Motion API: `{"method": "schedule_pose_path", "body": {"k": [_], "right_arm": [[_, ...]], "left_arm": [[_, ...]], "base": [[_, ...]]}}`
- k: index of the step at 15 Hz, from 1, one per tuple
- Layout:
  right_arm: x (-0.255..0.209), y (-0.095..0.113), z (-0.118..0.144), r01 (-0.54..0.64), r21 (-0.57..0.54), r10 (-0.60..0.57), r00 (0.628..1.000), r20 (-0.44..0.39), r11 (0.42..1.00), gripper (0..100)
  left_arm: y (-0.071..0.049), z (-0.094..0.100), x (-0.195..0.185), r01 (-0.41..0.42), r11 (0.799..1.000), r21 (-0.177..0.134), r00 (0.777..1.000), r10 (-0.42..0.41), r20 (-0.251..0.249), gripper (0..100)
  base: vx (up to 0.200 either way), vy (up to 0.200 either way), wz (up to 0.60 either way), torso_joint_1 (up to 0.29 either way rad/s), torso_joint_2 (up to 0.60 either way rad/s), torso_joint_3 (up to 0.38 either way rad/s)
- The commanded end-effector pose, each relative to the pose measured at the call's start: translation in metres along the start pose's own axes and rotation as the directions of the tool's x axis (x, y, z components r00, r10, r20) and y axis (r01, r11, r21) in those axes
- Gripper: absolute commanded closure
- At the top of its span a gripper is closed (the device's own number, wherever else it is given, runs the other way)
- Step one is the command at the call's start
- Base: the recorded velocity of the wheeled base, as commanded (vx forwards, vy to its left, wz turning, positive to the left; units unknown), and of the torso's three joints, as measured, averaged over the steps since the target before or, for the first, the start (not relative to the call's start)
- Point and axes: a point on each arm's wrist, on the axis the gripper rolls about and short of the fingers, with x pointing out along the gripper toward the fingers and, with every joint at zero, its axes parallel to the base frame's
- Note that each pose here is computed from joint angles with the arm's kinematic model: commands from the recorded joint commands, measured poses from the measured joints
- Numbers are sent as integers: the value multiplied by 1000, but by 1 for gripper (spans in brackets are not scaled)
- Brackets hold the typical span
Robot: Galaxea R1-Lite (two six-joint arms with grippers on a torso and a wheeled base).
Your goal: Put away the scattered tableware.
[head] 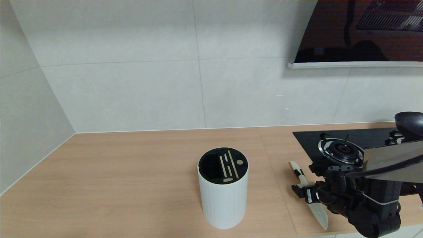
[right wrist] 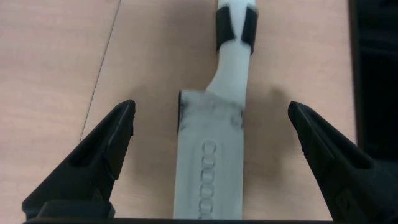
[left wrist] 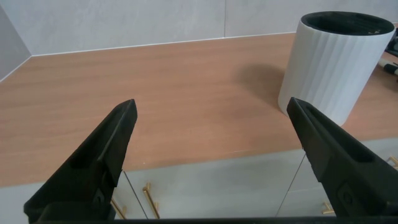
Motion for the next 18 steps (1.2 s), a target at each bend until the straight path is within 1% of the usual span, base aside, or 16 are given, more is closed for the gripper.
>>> {"method": "schedule_pose_path", "body": {"k": [1, 4, 9, 13, 14, 18], "right_arm": [[3, 0, -5, 0, -1, 0, 1000, -14, 1000, 0], [8, 0, -7, 5, 0, -5, 1000, -17, 1000, 0], [9, -7, -8, 23, 11, -23, 1000, -20, 1000, 0], [10, -8, -11, 26, 11, -25, 999, -31, 1000, 0], [11, -8, -13, 26, 11, -25, 999, -34, 1000, 100], [11, -7, -13, 24, 10, -24, 999, -35, 1000, 100]], "left_arm": [[0, 0, 0, 0, 1000, 0, 1000, 0, 0, 0], [0, 0, 0, 0, 1000, 0, 1000, 0, -2, 0], [0, 0, 0, 0, 1000, 0, 1000, 0, 0, 0], [0, 0, 0, 0, 1000, 0, 1000, 0, 0, 0], [0, 0, 0, 0, 1000, 0, 1000, 0, 0, 0], [0, 0, 0, 0, 1000, 0, 1000, 0, 0, 0]], "base": [[0, 0, 0, 0, 0, 0], [0, 0, 0, 0, 0, 0], [0, 0, 0, 0, 0, 0], [0, 0, 0, 0, 0, 0], [0, 0, 0, 0, 0, 0], [0, 0, 0, 0, 0, 0]]}}
